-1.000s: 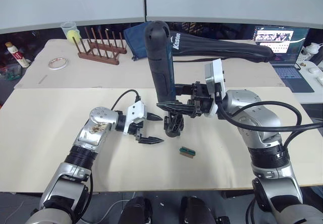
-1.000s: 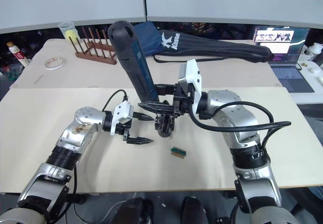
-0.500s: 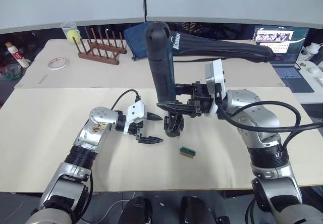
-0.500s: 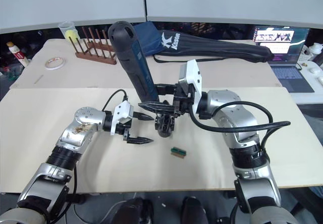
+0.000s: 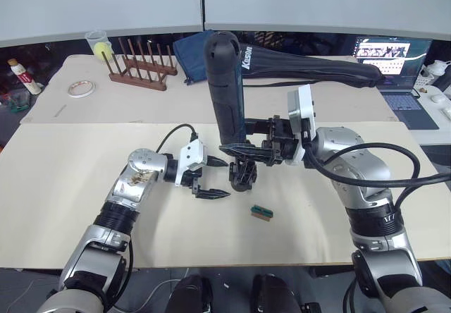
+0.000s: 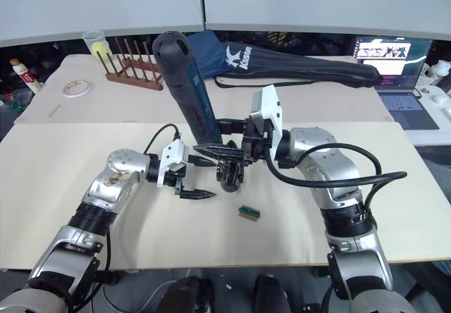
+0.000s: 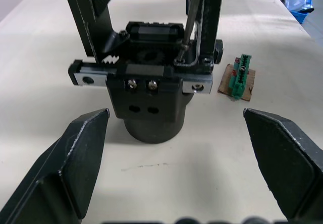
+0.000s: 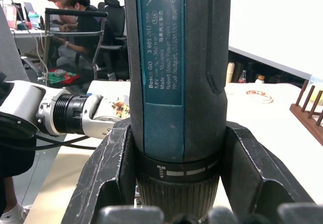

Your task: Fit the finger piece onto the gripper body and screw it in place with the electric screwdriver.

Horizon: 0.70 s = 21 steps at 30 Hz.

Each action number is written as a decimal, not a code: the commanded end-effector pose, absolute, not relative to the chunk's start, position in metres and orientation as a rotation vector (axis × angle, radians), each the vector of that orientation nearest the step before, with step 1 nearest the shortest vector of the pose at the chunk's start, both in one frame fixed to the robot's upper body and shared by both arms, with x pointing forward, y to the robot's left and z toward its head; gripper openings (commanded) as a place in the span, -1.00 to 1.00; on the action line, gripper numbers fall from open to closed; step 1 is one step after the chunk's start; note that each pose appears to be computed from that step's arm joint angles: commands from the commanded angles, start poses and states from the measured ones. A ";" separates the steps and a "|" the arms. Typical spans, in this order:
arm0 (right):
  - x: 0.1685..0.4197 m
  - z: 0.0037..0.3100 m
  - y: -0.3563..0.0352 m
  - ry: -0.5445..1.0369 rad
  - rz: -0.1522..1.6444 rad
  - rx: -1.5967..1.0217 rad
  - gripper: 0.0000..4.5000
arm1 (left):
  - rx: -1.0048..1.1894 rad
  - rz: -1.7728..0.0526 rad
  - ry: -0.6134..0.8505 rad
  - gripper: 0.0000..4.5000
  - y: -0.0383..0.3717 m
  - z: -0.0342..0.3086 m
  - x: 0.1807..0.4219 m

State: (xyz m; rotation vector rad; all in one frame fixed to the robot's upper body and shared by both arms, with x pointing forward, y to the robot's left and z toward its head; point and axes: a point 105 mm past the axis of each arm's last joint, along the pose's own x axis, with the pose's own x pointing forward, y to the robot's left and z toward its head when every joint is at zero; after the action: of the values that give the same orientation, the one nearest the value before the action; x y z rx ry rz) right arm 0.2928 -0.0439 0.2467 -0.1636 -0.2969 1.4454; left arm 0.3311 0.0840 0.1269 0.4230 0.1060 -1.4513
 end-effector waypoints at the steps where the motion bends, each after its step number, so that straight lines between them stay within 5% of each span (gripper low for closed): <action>1: 0.289 0.250 -0.047 -0.309 1.445 -0.155 -0.15 | 0.444 -1.455 0.062 1.00 0.081 0.136 0.333; 21: 0.299 0.241 -0.052 -0.254 1.409 -0.169 -0.15 | 0.430 -1.436 0.084 1.00 0.070 0.120 0.344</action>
State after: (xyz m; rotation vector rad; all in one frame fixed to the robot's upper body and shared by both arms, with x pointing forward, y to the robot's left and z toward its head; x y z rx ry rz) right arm 0.2955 -0.0460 0.2452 -0.1649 -0.2823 1.4304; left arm 0.3404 0.0749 0.1117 0.3938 0.1254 -1.4350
